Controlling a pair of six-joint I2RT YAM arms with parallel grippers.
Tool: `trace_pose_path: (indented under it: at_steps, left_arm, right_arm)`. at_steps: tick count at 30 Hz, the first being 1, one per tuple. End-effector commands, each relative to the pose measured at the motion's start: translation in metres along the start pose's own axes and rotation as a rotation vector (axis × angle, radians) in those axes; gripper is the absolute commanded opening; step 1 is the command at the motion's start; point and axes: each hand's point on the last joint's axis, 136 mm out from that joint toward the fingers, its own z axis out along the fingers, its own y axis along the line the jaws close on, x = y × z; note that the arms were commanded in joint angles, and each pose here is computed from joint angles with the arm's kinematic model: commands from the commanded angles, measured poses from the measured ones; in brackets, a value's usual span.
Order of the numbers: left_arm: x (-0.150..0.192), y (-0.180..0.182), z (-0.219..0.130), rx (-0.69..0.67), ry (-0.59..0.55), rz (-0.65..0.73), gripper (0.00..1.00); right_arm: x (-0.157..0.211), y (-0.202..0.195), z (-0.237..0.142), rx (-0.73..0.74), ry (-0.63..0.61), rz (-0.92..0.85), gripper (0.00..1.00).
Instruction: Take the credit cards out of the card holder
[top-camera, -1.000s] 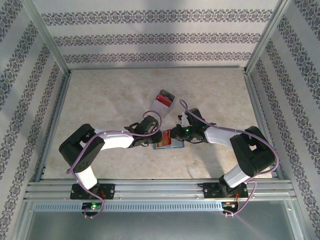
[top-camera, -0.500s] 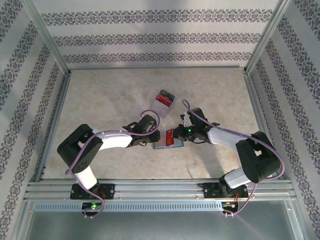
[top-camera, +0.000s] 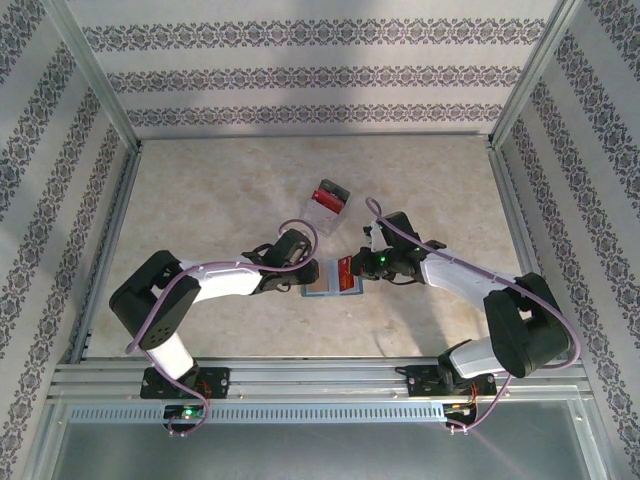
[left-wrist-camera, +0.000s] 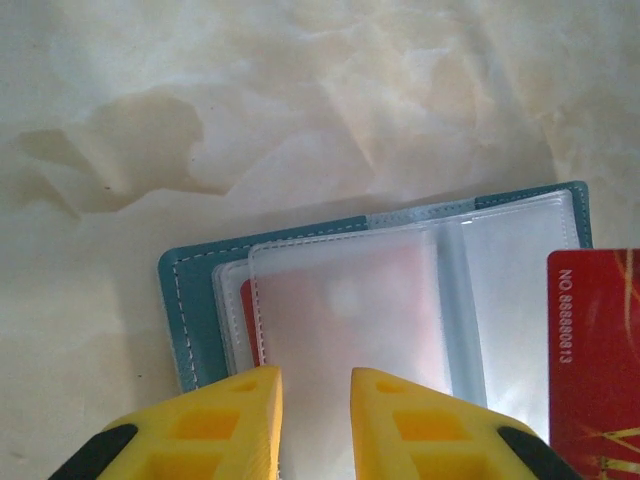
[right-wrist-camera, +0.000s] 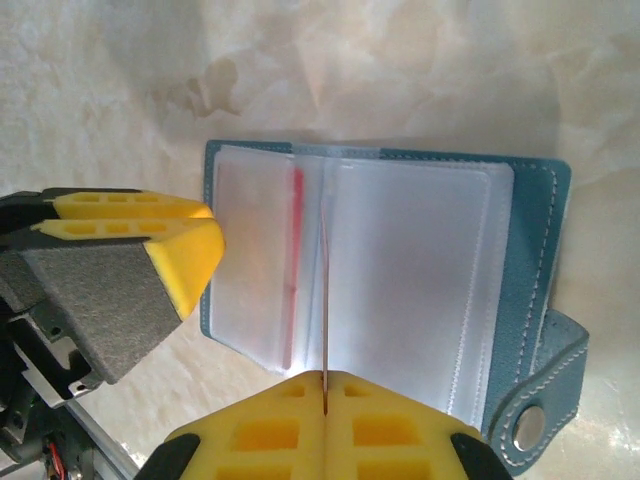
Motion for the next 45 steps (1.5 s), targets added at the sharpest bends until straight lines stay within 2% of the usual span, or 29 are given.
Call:
trace_pose_path:
  at_steps: [1,8,11,13,20,29,45]
  left_arm:
    - [-0.003,0.009,-0.010,-0.030,-0.011,0.016,0.29]
    - [-0.010,0.004,-0.023,-0.007,-0.043,0.015,0.59]
    - [-0.013,0.004,-0.030,-0.012,-0.064,0.015,0.81]
    - [-0.016,0.005,-0.035,-0.019,-0.081,0.016,1.00]
    - [-0.021,0.017,-0.047,-0.076,-0.117,0.027,0.99]
    - [-0.023,0.029,-0.056,-0.104,-0.150,0.000,0.99]
    - [-0.024,0.047,-0.076,-0.144,-0.202,-0.033,0.99]
  right_arm:
    - [-0.009,0.004,-0.012,0.027,-0.020,-0.057,0.02]
    - [-0.020,0.011,-0.018,0.052,-0.021,-0.117,0.01]
    - [-0.026,0.013,-0.018,0.062,-0.020,-0.137,0.01]
    - [-0.030,0.015,-0.018,0.067,-0.017,-0.150,0.01]
    - [-0.050,0.026,-0.020,0.092,-0.015,-0.221,0.00]
    - [-0.095,0.042,-0.023,0.154,-0.023,-0.357,0.00]
    - [-0.172,0.072,-0.025,0.245,-0.072,-0.681,0.00]
